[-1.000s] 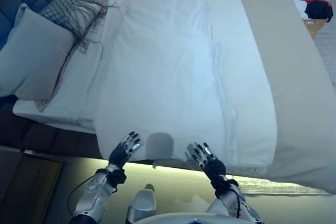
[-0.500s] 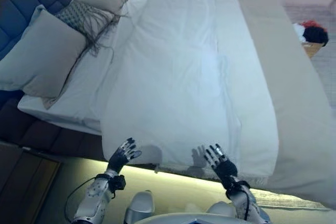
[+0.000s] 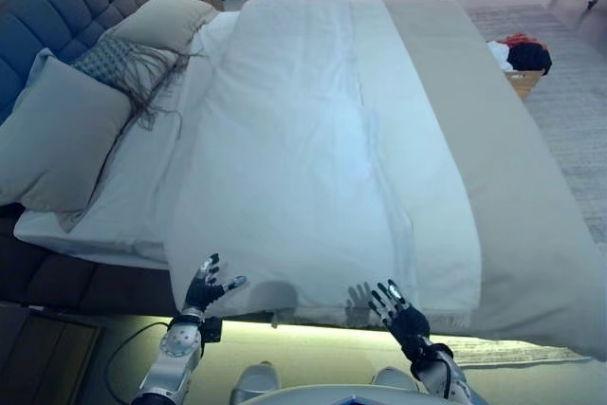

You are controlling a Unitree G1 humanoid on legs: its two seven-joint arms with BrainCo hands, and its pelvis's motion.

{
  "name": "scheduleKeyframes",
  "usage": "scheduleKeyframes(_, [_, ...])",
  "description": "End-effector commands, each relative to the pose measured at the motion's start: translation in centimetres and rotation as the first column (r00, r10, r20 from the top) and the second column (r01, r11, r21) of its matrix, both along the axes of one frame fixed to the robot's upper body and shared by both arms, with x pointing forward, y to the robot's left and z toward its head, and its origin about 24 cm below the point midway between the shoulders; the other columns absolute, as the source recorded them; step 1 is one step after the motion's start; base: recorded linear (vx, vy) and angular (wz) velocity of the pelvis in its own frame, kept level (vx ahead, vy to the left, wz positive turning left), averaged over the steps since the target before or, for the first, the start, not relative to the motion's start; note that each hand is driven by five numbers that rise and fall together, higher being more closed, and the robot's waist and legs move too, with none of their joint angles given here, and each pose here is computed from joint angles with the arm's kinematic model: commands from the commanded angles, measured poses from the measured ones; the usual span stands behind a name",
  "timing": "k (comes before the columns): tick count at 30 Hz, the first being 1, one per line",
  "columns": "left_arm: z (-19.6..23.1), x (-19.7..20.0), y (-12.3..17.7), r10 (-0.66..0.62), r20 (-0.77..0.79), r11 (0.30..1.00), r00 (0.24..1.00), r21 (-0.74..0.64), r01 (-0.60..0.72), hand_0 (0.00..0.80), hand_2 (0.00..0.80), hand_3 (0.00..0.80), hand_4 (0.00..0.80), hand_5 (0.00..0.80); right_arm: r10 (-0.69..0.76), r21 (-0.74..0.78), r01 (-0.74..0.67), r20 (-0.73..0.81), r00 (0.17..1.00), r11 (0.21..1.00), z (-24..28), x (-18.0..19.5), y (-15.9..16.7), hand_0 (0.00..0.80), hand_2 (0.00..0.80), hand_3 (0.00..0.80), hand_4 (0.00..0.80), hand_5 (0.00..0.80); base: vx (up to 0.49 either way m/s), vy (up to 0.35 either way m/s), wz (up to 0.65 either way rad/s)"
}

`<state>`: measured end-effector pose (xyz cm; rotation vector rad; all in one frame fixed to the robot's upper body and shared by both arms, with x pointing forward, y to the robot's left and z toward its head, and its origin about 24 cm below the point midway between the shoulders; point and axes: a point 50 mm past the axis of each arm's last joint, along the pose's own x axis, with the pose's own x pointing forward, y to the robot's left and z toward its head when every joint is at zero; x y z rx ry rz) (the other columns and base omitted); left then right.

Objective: Make the bed neatly

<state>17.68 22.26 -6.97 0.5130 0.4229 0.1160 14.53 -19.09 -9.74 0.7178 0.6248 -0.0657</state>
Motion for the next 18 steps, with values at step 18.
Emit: scheduleKeyframes(18, [14.2, 16.1, -1.6, -0.319, 0.57, 0.544, 0.757, 0.764, -0.346, 0.0, 0.0, 0.0, 0.0, 0.0, 0.174, -0.141, -0.12, 0.48, 0.86, 0.983, 11.9, 12.4, 3.4, 0.0, 0.0, 0.0, 0.0, 0.0, -0.154, 0.179, -0.17])
